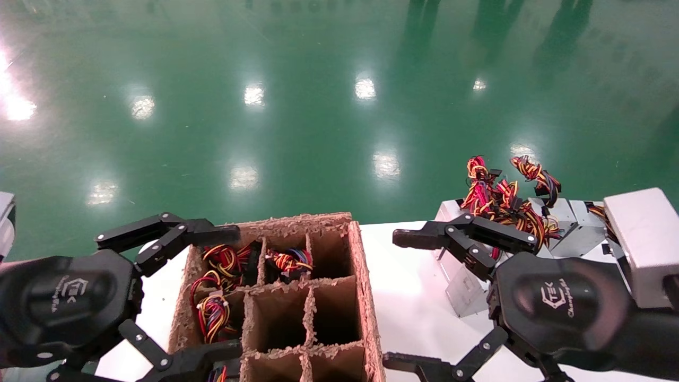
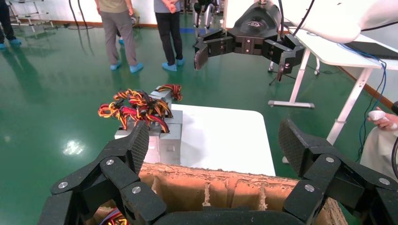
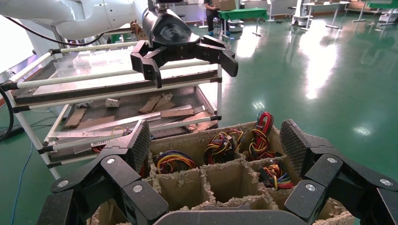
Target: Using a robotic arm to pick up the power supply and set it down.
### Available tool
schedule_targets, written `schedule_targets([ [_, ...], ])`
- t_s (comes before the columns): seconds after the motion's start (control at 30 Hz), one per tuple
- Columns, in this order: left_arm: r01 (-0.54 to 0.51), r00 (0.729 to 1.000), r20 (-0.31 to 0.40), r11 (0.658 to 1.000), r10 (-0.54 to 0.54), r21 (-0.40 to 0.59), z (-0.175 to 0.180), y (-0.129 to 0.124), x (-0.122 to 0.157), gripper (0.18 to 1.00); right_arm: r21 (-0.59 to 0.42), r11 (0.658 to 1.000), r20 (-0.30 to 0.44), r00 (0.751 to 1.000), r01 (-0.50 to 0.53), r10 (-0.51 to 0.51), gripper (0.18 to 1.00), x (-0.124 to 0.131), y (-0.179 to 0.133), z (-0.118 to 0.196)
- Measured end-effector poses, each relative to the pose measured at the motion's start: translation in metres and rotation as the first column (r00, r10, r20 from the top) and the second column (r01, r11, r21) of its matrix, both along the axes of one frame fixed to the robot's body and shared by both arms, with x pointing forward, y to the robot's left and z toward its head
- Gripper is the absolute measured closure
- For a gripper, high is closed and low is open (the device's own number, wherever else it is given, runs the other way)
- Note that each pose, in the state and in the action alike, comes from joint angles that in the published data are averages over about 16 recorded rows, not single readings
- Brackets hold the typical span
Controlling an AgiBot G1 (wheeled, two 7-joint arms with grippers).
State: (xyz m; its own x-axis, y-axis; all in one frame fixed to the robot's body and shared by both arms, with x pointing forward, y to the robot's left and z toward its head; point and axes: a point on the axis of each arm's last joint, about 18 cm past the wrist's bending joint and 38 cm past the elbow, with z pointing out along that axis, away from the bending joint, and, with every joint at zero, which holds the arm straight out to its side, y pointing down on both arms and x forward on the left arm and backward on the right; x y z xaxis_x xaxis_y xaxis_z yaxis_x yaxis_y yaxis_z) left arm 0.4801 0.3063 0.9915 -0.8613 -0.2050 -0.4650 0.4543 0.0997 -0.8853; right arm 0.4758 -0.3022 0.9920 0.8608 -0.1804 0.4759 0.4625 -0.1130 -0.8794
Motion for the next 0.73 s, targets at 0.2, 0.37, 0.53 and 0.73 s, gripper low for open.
schedule_targets([
  [0.2,0.0,1.0,0.0,1.0,0.0,0.0,0.0,0.0,0.0,0.184,0.0,1.0,0.0,1.0,0.0,0.0,0.178,0.0,0.0,0.0],
  [0.37,0.0,1.0,0.0,1.0,0.0,0.0,0.0,0.0,0.0,0.184,0.0,1.0,0.0,1.0,0.0,0.0,0.178,0.0,0.0,0.0],
  [0.53,0.0,1.0,0.0,1.0,0.0,0.0,0.0,0.0,0.0,0.184,0.0,1.0,0.0,1.0,0.0,0.0,0.178,0.0,0.0,0.0],
  [0.73,0.0,1.0,0.0,1.0,0.0,0.0,0.0,0.0,0.0,0.184,0.0,1.0,0.0,1.0,0.0,0.0,0.178,0.0,0.0,0.0],
])
